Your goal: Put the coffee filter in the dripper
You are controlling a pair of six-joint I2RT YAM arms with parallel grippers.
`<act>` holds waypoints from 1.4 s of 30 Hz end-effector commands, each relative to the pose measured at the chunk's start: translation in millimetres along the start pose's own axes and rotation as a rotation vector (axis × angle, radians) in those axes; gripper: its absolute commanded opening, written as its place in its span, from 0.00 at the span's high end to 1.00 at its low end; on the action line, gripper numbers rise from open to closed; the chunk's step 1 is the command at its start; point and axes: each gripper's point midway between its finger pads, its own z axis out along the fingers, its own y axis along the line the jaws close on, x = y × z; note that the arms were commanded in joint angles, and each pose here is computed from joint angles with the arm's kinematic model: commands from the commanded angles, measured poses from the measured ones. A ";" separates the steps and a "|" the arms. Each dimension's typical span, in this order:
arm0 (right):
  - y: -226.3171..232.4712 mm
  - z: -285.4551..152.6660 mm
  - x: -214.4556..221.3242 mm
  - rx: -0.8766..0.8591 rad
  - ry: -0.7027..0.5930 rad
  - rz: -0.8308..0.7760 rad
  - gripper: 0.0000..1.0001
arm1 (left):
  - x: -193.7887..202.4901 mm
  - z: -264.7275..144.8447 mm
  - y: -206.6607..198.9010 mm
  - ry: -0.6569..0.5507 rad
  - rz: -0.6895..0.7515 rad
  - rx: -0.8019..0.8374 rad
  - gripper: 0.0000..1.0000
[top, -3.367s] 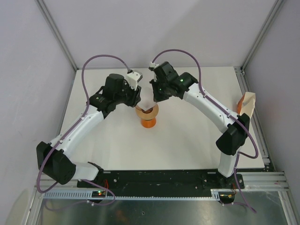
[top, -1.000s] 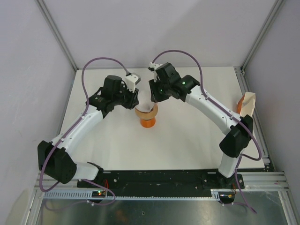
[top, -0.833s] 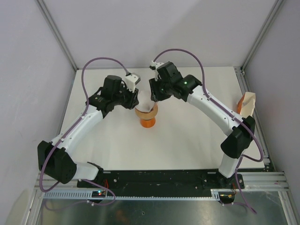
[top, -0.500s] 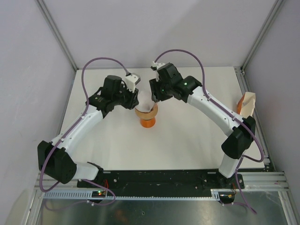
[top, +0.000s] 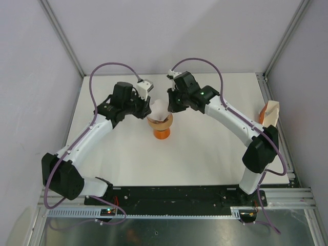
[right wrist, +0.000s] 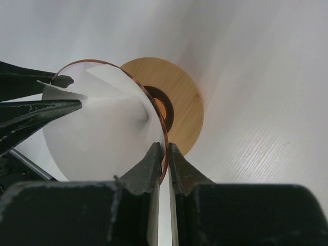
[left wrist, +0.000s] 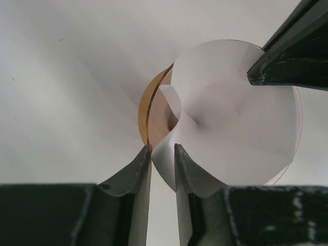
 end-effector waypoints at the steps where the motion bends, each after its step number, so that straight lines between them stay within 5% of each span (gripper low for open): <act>1: 3.3 1.4 -6.5 -0.029 -0.020 0.000 0.94 | 5.8 7.2 5.4 0.029 0.002 0.004 0.78; 7: -0.4 9.6 1.8 -0.024 0.021 0.025 1.00 | 20.3 13.6 7.8 0.064 -0.028 0.023 0.87; 24: -20.0 41.7 43.0 -0.036 0.243 0.114 1.00 | 37.8 34.9 3.7 0.142 -0.065 0.085 0.89; 42: -27.7 50.8 46.6 -0.006 0.277 0.100 1.00 | 106.1 52.7 20.2 0.297 -0.174 0.122 0.91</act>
